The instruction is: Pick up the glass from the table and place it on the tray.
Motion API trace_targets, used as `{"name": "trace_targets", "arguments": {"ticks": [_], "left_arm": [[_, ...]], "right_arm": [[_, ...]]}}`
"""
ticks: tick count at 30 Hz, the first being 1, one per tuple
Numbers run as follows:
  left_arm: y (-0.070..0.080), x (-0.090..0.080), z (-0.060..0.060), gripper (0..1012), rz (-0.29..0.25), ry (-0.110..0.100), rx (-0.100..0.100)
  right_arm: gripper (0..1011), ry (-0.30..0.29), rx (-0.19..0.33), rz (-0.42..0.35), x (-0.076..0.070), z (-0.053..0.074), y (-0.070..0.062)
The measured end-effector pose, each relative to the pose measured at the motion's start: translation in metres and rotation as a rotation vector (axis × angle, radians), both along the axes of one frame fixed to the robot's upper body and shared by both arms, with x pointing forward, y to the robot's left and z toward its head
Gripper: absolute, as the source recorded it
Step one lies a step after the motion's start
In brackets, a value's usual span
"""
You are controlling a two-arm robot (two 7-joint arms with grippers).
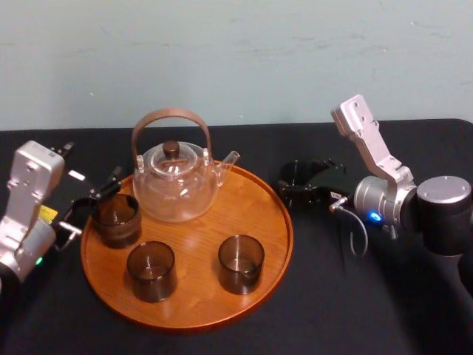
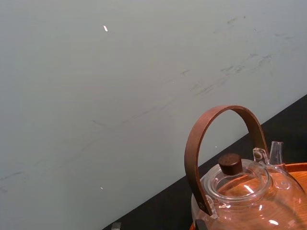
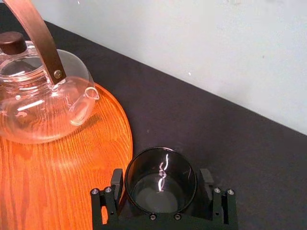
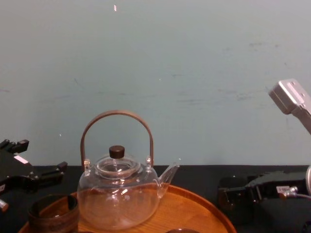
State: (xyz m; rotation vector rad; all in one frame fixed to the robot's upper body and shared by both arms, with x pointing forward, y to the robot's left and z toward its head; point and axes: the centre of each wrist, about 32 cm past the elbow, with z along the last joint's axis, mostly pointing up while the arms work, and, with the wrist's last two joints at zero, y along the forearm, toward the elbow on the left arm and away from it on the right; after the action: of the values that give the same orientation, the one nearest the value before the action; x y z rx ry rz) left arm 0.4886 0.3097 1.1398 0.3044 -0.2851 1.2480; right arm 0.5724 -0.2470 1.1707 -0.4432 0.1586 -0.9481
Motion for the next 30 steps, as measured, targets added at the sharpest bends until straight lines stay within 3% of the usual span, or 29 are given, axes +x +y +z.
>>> {"name": "trace_targets", "arguments": {"ticks": [10,16,30], "left_arm": [[0.0000,0.0000,0.0000,1001,0.000,0.000,0.000],[0.0000,0.0000,0.0000,1001,0.000,0.000,0.000],[0.0000,0.0000,0.0000,1001,0.000,0.000,0.000]], "right_arm": [[1002,0.002,-0.001,0.000,-0.0002,-0.0003,-0.0002],[894,0.004,0.001,-0.001,-0.0002,-0.0004,-0.0003],[894,0.006,0.003,-0.001,-0.0002,-0.0004,-0.0003]]}}
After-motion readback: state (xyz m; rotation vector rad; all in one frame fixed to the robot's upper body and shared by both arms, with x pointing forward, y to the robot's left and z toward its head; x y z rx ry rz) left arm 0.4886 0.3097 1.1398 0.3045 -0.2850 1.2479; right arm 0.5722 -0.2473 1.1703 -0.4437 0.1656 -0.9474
